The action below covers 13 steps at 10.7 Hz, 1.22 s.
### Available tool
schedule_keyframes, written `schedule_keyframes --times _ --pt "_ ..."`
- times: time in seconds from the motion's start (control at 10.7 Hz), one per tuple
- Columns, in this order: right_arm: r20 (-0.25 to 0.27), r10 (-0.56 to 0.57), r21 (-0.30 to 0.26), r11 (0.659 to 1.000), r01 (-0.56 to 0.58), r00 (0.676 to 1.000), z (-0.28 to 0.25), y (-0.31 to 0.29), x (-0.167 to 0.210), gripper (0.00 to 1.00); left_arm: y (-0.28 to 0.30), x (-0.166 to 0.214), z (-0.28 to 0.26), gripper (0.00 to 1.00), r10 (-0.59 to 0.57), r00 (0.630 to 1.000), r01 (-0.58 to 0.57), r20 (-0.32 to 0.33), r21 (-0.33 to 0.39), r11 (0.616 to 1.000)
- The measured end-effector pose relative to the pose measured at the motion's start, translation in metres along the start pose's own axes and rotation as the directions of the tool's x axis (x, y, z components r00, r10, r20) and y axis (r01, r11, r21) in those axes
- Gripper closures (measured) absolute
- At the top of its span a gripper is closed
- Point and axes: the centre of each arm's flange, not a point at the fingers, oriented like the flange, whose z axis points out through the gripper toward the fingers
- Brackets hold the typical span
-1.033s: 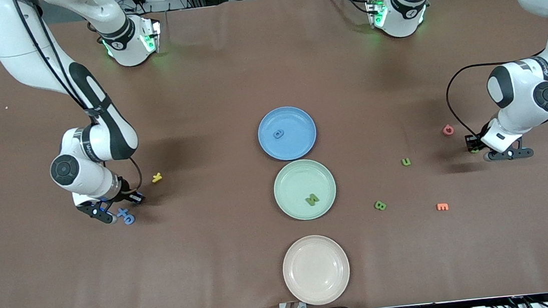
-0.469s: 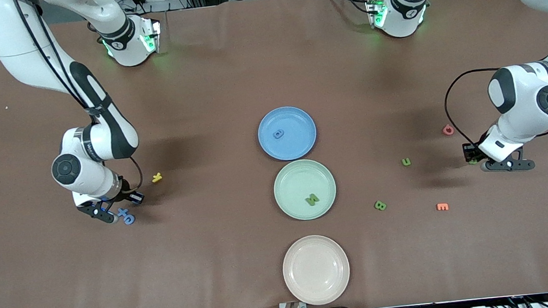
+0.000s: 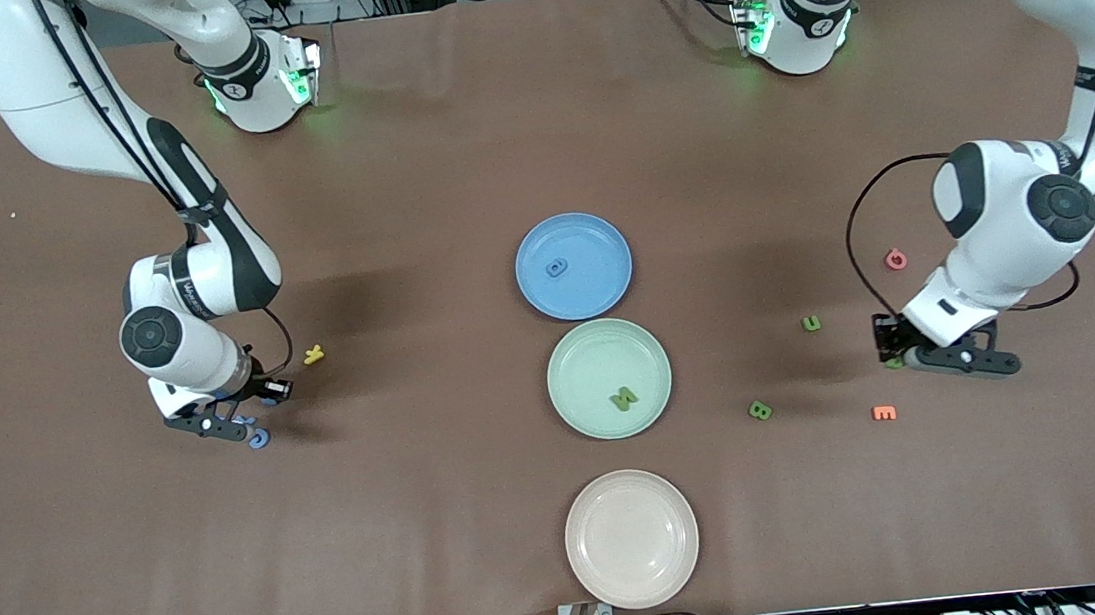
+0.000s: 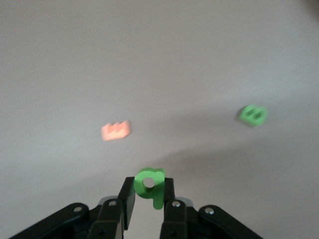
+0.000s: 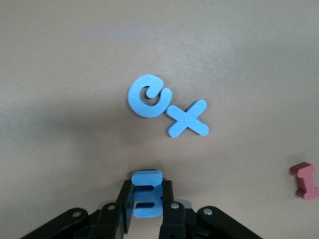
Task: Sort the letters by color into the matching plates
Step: 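Place green q on the green plate while the right gripper places blue m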
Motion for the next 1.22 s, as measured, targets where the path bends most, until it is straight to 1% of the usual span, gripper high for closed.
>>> schedule_keyframes --times 0.19,0.38,0.56,0.75,0.84,1.03,1.13,1.22 --pt "0.013 -0.093 -0.011 0.996 0.093 0.996 -0.025 -0.014 0.009 0.73 0.059 0.023 0.001 0.73 0.021 0.999 -0.021 -0.024 -0.031 0.999" --pt "-0.003 -0.143 -0.005 0.99 0.143 0.99 -0.053 -0.037 0.01 0.73 0.121 0.043 0.003 0.73 0.001 0.999 -0.003 -0.033 -0.063 0.998" --pt "-0.007 -0.199 0.003 0.98 0.199 0.98 -0.06 -0.072 -0.005 0.73 0.177 0.066 -0.003 0.73 -0.025 0.999 0.021 -0.036 -0.094 0.995" --pt "-0.007 -0.238 0.028 0.971 0.238 0.971 -0.065 -0.12 -0.031 0.73 0.218 0.082 0.003 0.73 -0.056 0.998 0.053 -0.027 -0.115 0.992" --pt "-0.013 -0.253 0.048 0.966 0.253 0.967 -0.072 -0.146 -0.044 0.73 0.236 0.083 0.014 0.73 -0.074 0.997 0.071 -0.021 -0.108 0.992" --pt "-0.034 -0.308 0.078 0.948 0.309 0.951 -0.087 -0.198 -0.073 0.73 0.29 0.074 0.042 0.73 -0.11 0.994 0.109 -0.009 -0.055 0.993" --pt "-0.044 -0.343 0.086 0.935 0.345 0.938 -0.093 -0.223 -0.091 0.73 0.318 0.067 0.054 0.73 -0.115 0.993 0.115 -0.009 -0.03 0.993" --pt "-0.054 -0.38 0.091 0.919 0.384 0.923 -0.099 -0.248 -0.112 0.73 0.337 0.062 0.063 0.73 -0.111 0.994 0.111 -0.008 -0.019 0.994"
